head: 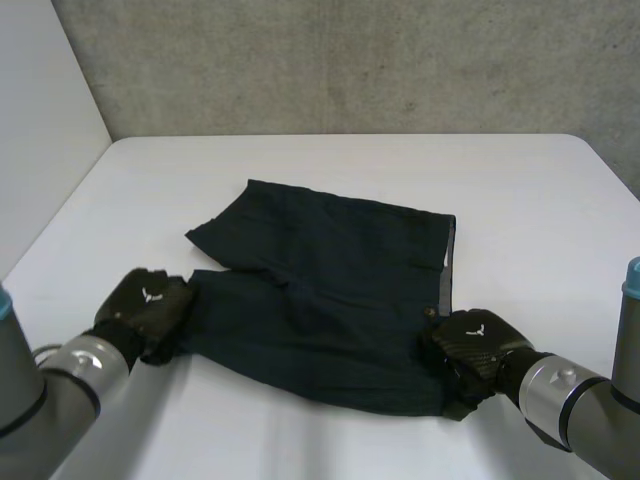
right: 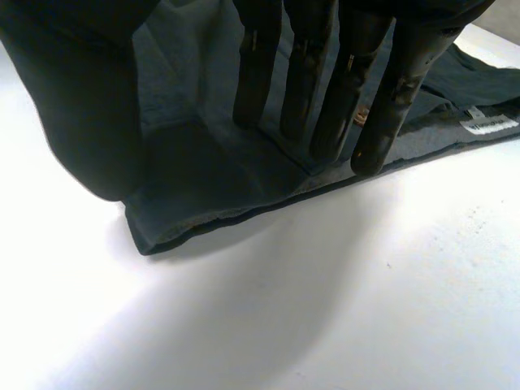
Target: Fold the shorts.
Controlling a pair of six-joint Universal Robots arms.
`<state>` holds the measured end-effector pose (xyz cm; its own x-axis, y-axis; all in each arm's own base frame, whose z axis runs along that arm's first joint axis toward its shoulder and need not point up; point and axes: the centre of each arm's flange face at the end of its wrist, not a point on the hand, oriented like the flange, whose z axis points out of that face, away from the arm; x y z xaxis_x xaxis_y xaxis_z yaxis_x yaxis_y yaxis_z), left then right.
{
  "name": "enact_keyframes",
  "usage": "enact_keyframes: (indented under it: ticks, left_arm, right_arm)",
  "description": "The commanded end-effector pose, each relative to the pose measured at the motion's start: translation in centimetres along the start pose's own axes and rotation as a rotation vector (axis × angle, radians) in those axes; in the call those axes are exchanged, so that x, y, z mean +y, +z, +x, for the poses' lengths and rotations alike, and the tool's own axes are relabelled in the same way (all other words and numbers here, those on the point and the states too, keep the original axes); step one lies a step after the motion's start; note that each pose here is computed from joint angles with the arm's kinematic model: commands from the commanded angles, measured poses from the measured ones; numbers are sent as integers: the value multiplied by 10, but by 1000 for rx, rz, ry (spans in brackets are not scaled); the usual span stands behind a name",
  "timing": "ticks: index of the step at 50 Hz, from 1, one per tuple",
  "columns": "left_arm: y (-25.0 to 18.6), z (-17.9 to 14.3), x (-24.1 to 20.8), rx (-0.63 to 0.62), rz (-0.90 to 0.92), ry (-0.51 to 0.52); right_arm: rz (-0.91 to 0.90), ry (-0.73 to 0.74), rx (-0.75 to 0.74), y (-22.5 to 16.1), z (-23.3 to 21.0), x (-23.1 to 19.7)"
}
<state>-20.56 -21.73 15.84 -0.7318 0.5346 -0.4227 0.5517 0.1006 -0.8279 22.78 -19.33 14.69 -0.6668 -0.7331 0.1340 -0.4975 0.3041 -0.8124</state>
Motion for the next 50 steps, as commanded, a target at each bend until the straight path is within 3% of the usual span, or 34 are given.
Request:
enact_keyframes:
  ticks: [1,17,26,33,39,43,47,50]
  left_arm:
    - [24,-14,-14,-11,-23,-5]
    - [30,-12,-33,6,5,-38]
    - [27,-13,-34,-3,-4,-48]
    - [-9,-19,-47,22,-59,-60]
    - [-55,-5,-44,144,-199,-67]
    - [-80,6,-38,238,-279,6]
    - [-80,8,-36,256,-262,119]
    - [-61,1,-44,182,-158,177]
  right_arm:
    - [9,116,-4,1,0,-2]
    - [43,132,-71,14,-32,-2]
    - [103,63,61,26,-25,-9]
    - [150,-247,95,-18,-22,-45]
    - [-149,-457,-34,-58,-26,-29]
    - [-271,-481,-124,-73,-26,-24]
    - [-162,-478,-72,-62,-14,-45]
    - [-84,-417,-15,-43,-2,-58]
